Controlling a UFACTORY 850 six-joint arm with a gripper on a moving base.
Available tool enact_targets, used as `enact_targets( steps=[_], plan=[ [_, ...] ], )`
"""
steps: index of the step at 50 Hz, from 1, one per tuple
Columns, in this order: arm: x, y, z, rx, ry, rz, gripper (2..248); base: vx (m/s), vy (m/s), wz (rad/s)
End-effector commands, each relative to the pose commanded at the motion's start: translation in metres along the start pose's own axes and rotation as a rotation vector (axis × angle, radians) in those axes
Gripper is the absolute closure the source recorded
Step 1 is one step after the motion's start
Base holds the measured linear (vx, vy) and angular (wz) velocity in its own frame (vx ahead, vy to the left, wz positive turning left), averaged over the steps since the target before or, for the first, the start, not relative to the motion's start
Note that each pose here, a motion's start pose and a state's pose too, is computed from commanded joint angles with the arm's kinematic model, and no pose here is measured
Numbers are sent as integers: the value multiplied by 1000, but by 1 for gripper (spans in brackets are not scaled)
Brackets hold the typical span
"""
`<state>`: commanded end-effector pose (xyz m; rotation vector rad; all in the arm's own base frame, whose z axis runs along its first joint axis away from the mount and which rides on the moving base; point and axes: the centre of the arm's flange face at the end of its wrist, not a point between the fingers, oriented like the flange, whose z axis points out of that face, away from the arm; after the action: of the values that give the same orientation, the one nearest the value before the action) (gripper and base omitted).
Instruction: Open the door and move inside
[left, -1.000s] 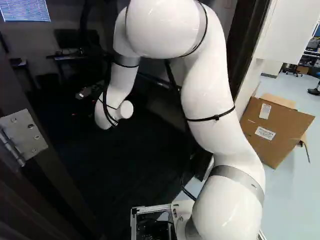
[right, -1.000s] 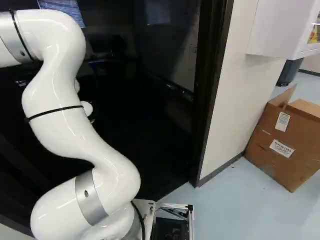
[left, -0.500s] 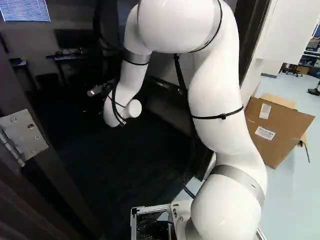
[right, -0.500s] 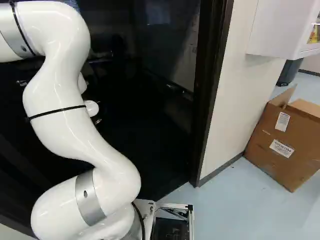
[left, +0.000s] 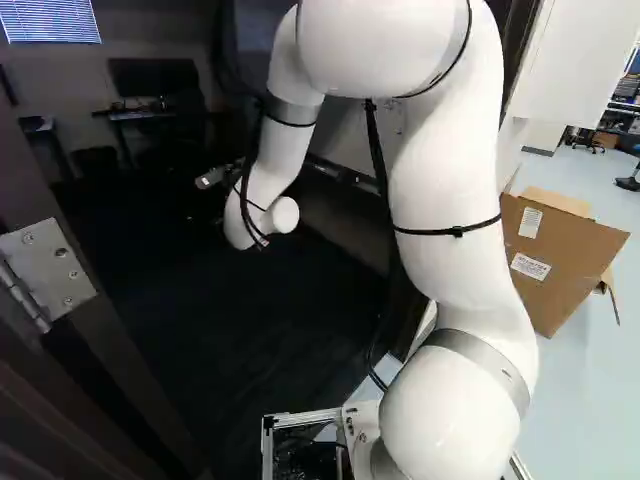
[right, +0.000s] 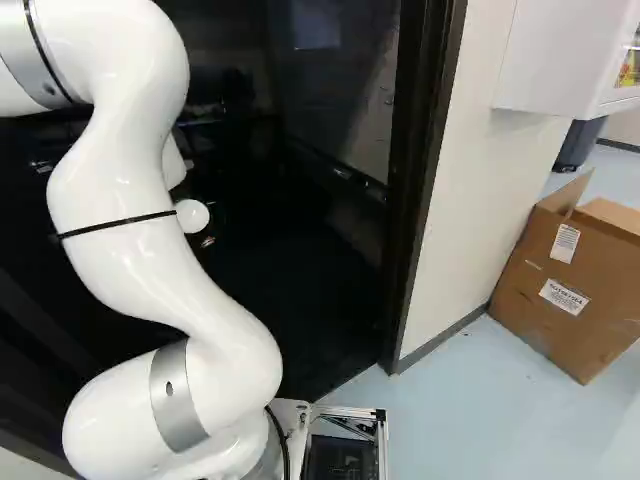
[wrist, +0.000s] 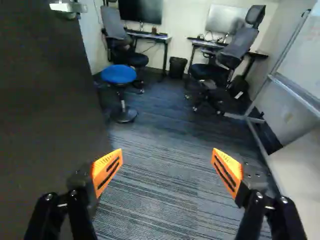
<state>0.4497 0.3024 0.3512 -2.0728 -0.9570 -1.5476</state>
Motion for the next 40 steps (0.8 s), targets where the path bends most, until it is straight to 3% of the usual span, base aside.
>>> enact_targets(
  steps=[40],
  plan=[
    [-16,52,-41,-127,-27,58,3,0,0,0]
  ],
)
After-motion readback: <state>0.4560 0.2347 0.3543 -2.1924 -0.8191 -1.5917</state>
